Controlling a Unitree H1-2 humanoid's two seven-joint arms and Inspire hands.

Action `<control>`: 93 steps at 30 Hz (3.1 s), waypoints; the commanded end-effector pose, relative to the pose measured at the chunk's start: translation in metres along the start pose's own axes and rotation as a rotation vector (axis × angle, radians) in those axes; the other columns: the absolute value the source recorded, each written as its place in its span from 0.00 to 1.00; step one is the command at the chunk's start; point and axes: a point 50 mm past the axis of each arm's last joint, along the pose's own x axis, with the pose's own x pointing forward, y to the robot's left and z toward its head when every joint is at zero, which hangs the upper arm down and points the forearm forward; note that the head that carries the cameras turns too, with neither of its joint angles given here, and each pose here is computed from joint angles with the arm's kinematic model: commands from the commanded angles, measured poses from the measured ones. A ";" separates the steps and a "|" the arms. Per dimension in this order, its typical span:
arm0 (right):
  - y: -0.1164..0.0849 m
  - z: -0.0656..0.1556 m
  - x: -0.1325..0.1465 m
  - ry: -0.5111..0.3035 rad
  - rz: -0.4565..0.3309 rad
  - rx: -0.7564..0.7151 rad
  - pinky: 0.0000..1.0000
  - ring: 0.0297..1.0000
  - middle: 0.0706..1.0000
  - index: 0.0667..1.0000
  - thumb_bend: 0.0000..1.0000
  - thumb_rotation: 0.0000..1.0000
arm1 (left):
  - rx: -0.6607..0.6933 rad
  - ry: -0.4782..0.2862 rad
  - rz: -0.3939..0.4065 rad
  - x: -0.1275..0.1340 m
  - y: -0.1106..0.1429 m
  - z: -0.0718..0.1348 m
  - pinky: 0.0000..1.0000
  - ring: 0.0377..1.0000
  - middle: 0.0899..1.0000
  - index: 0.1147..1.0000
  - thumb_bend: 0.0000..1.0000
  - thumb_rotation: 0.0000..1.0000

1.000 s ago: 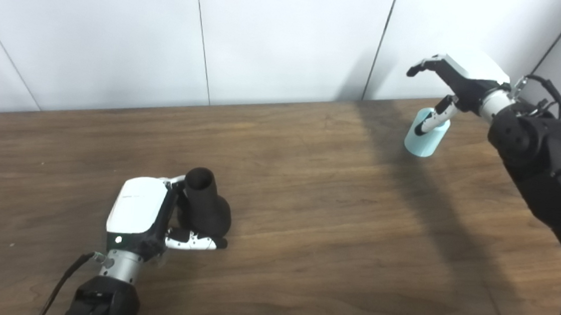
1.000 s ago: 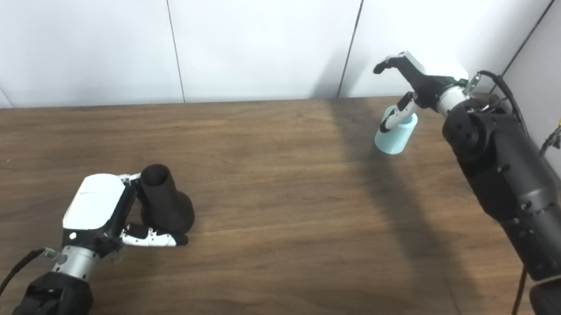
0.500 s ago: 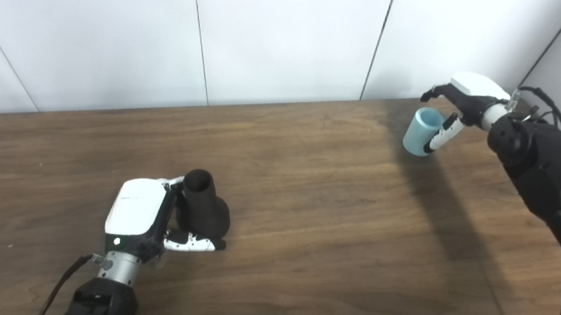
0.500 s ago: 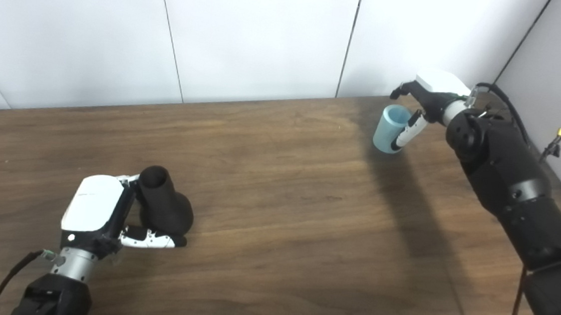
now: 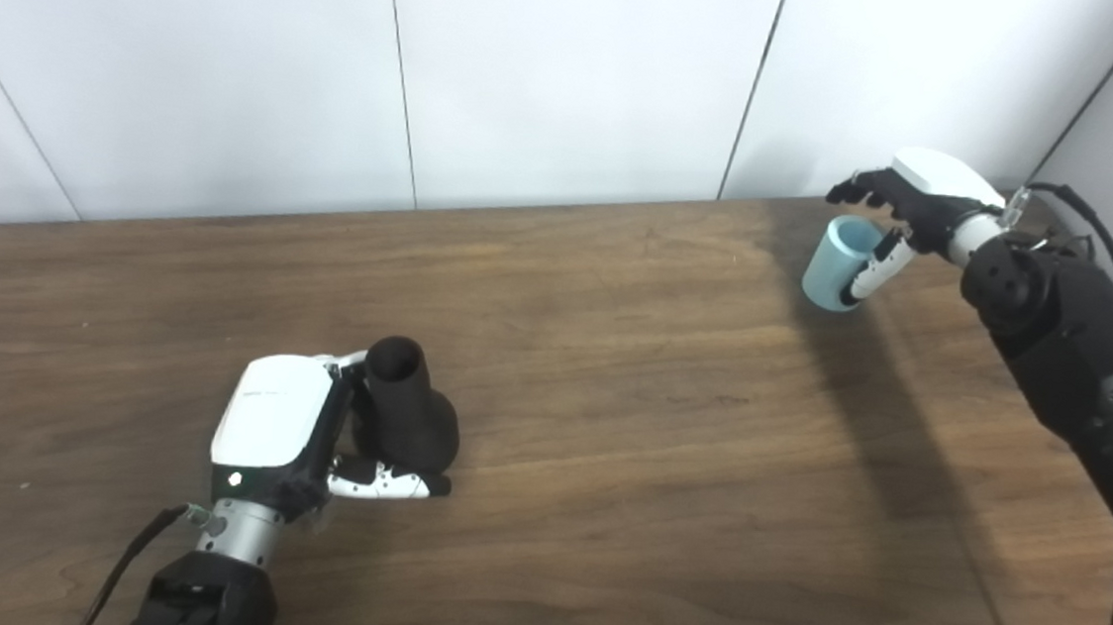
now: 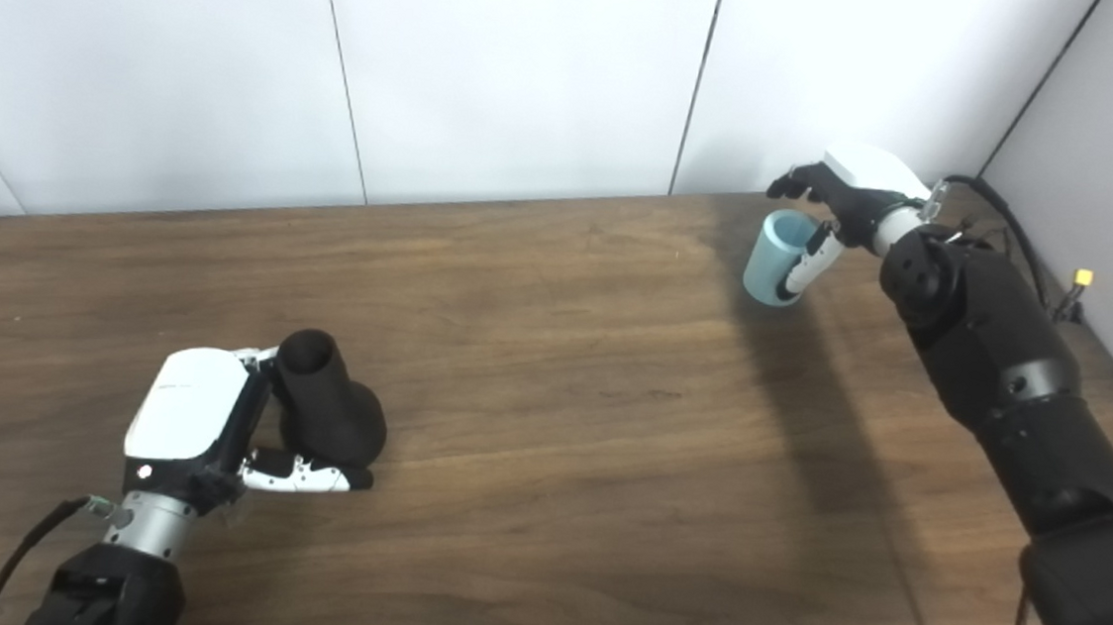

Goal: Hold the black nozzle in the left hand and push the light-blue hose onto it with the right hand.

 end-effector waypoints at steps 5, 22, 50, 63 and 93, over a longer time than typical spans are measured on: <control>-0.036 0.002 -0.001 -0.059 -0.112 0.013 0.63 0.65 0.67 0.67 0.89 0.04 | 0.001 0.009 -0.048 -0.005 -0.005 0.000 0.51 0.52 0.37 0.43 0.52 0.00; -0.025 -0.006 -0.007 -0.122 -0.081 -0.010 0.52 0.42 0.47 0.45 0.52 0.00 | 0.000 0.016 -0.041 -0.003 -0.006 -0.001 0.50 0.51 0.37 0.43 0.52 0.00; -0.077 0.050 -0.027 -0.276 -0.297 -0.057 0.34 0.37 0.45 0.48 0.50 0.00 | 0.014 0.019 -0.047 0.000 -0.007 0.003 0.48 0.52 0.38 0.43 0.53 0.00; -0.113 0.121 -0.069 -0.470 -0.421 -0.032 0.34 0.37 0.47 0.47 0.50 0.00 | 0.015 0.016 -0.053 0.003 -0.010 0.009 0.50 0.53 0.39 0.43 0.53 0.00; -0.088 0.247 -0.148 -0.989 -0.211 0.162 0.44 0.40 0.48 0.45 0.50 0.00 | 0.010 0.002 -0.062 0.010 -0.033 0.043 0.51 0.53 0.35 0.43 0.52 0.00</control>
